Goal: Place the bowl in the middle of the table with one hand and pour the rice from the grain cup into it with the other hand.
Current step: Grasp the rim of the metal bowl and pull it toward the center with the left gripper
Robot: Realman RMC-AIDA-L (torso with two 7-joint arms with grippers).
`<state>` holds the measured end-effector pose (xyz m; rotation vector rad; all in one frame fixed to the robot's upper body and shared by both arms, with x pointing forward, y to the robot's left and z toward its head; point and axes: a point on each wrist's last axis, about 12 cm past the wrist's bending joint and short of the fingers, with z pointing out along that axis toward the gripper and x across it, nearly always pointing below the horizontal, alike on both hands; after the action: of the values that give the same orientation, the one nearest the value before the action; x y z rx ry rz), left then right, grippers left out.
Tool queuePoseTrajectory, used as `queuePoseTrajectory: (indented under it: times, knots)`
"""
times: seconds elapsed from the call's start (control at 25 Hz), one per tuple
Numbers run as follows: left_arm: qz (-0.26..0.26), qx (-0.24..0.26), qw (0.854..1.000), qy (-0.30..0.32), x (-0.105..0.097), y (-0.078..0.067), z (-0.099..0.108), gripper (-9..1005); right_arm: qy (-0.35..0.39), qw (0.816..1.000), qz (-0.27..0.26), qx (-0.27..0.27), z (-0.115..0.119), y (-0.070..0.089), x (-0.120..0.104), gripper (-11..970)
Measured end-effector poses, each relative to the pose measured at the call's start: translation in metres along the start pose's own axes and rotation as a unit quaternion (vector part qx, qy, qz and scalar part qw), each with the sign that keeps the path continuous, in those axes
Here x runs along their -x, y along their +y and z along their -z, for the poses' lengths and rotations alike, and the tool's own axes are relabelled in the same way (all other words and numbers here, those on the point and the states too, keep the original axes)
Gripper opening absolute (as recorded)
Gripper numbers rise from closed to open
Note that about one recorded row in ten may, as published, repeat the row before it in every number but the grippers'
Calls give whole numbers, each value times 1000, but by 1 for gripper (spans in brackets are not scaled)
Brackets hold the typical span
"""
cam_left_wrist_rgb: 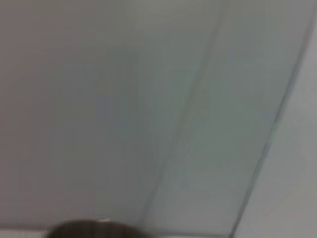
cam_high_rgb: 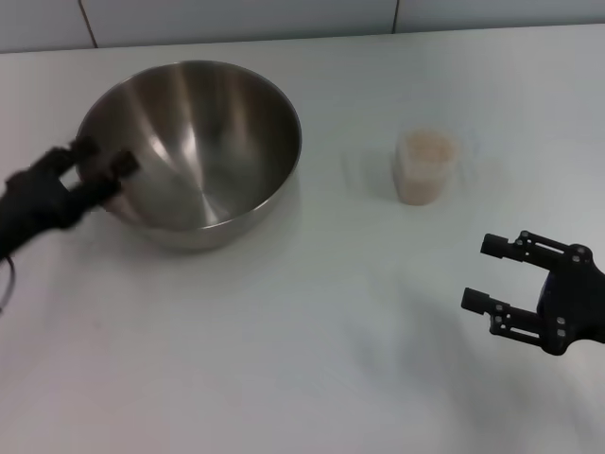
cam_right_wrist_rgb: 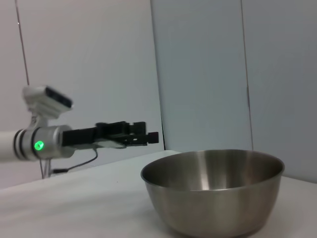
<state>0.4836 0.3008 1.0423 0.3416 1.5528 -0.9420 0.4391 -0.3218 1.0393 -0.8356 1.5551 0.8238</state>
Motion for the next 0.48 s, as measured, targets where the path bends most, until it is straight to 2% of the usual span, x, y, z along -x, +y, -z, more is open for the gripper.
queuePoseTrajectory:
  times: [0.04, 0.08, 0.12, 0.2, 0.24, 0.28, 0.32, 0.36, 0.48]
  knots:
    - [28, 28, 999, 36, 22, 22, -4, 846, -1, 1000, 0, 0, -1, 0, 0, 709]
    - [28, 28, 999, 36, 22, 22, -4, 846, -1, 1000, 0, 0, -1, 0, 0, 709]
    - [41, 42, 997, 51, 33, 31, -7, 845, -2, 1000, 1, -1, -1, 0, 0, 709]
    - [41, 42, 997, 51, 33, 31, -7, 844, -3, 1000, 2, -1, -1, -1, 0, 709]
    - [45, 53, 996, 60, 42, 37, -8, 843, -4, 1000, 5, -2, -1, -1, 1, 709]
    - [45, 53, 996, 60, 42, 37, -8, 843, -4, 1000, 5, -2, -1, -1, 1, 709]
    - [49, 87, 992, 72, 65, 49, -10, 842, -6, 1000, 7, -3, -1, -1, 1, 709]
    - [55, 100, 990, 78, 71, 53, -10, 842, -7, 1000, 8, -5, -1, -1, 1, 709]
    - [59, 111, 988, 86, 75, 56, -11, 840, -12, 1000, 10, -11, -1, -2, 2, 710]
